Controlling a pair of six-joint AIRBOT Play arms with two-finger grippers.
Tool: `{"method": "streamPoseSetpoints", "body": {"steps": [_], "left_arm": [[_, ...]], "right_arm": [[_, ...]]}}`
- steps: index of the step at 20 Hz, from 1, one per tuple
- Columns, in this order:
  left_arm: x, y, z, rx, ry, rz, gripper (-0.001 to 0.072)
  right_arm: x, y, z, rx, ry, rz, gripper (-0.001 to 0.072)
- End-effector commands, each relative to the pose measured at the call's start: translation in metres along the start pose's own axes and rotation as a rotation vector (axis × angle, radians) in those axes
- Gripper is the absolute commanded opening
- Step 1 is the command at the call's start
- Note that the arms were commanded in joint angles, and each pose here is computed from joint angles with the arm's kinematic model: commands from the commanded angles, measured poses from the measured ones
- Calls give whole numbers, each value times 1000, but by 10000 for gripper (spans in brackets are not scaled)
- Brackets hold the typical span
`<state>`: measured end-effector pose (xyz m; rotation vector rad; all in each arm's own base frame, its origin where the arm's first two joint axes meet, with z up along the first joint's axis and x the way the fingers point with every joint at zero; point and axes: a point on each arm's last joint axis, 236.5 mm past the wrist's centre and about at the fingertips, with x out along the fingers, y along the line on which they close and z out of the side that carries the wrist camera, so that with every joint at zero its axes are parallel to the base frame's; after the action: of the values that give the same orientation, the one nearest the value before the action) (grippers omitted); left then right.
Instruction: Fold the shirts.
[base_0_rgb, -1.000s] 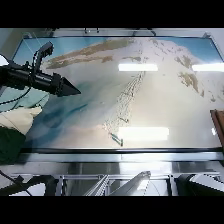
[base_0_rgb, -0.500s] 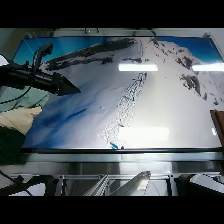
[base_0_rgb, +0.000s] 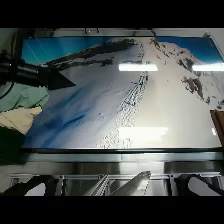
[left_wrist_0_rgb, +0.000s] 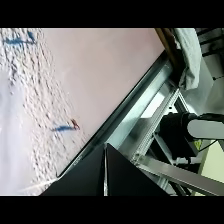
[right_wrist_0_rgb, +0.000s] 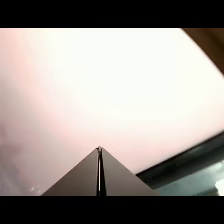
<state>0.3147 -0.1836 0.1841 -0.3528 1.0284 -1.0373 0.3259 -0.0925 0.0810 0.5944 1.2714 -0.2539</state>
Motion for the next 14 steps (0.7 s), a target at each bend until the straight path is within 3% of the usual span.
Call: {"method": "streamPoseSetpoints", "body": {"steps": [1, 4, 6, 14], "left_arm": [[7, 3, -47, -42, -9, 68, 12], [26, 10, -103, -127, -13, 78, 13], [36, 15, -132, -166, -13, 85, 14], [36, 6, -153, -151, -48, 100, 13]], "right_arm": [[0, 119, -71, -372, 14, 185, 17], [16, 168, -176, -659, 43, 285, 19], [40, 175, -208, -763, -15, 291, 19], [51, 178, -234, -780, 60, 305, 18]]}}
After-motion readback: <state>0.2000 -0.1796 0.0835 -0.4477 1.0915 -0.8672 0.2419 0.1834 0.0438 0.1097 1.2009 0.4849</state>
